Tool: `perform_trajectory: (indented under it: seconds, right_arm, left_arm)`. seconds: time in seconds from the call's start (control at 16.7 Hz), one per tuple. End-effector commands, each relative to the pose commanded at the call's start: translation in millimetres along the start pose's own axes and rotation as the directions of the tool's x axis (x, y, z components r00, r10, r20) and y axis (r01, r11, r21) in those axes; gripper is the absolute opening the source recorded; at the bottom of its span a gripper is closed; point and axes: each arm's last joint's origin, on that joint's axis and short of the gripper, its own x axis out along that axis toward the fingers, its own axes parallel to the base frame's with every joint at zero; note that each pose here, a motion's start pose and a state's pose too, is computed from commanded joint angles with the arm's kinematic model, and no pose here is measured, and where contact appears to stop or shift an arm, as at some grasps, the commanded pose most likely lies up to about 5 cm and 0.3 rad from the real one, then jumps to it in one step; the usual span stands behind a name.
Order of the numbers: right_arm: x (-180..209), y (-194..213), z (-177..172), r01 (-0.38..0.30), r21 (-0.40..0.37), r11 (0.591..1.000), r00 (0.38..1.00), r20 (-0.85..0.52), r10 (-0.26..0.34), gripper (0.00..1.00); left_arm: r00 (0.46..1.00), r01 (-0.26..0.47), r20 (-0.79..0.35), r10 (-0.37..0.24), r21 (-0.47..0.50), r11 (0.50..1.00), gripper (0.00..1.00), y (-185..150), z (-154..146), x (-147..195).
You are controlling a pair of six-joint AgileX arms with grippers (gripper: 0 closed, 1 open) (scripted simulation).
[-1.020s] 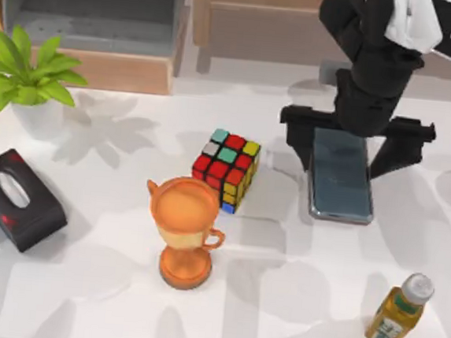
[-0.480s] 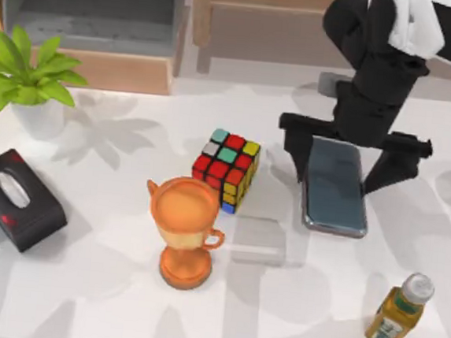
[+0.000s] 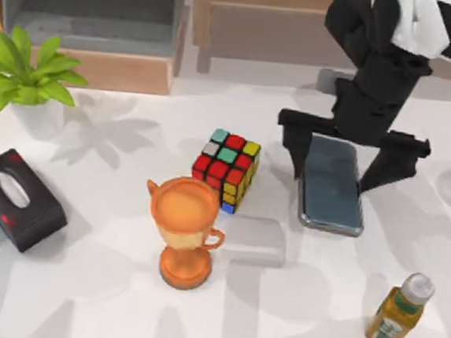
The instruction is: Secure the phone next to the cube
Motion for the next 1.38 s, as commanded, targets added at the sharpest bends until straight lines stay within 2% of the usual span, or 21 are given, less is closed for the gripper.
perform_trajectory:
  seconds: [0.36,0.72,1.02,1.38]
  right_arm:
    - [-7.0,5.6,4.0,0.015,-0.034,0.999,0.995,0.095,-0.012,0.00]
    - [4.5,8.8,13.0,0.080,-0.045,0.996,0.981,0.181,-0.070,0.00]
    - [49.0,0.6,16.7,0.161,-0.033,0.986,0.980,0.123,-0.156,0.00]
    - [49.8,0.4,16.7,0.163,-0.033,0.986,0.980,0.121,-0.158,0.00]
  left_arm:
    - [1.000,0.000,0.000,0.000,0.000,1.000,1.00,0.0,0.0,0.0]
    - [1.000,0.000,0.000,0.000,0.000,1.000,1.00,0.0,0.0,0.0]
    - [1.000,0.000,0.000,0.000,0.000,1.000,1.00,0.0,0.0,0.0]
    - [1.000,0.000,0.000,0.000,0.000,1.000,1.00,0.0,0.0,0.0]
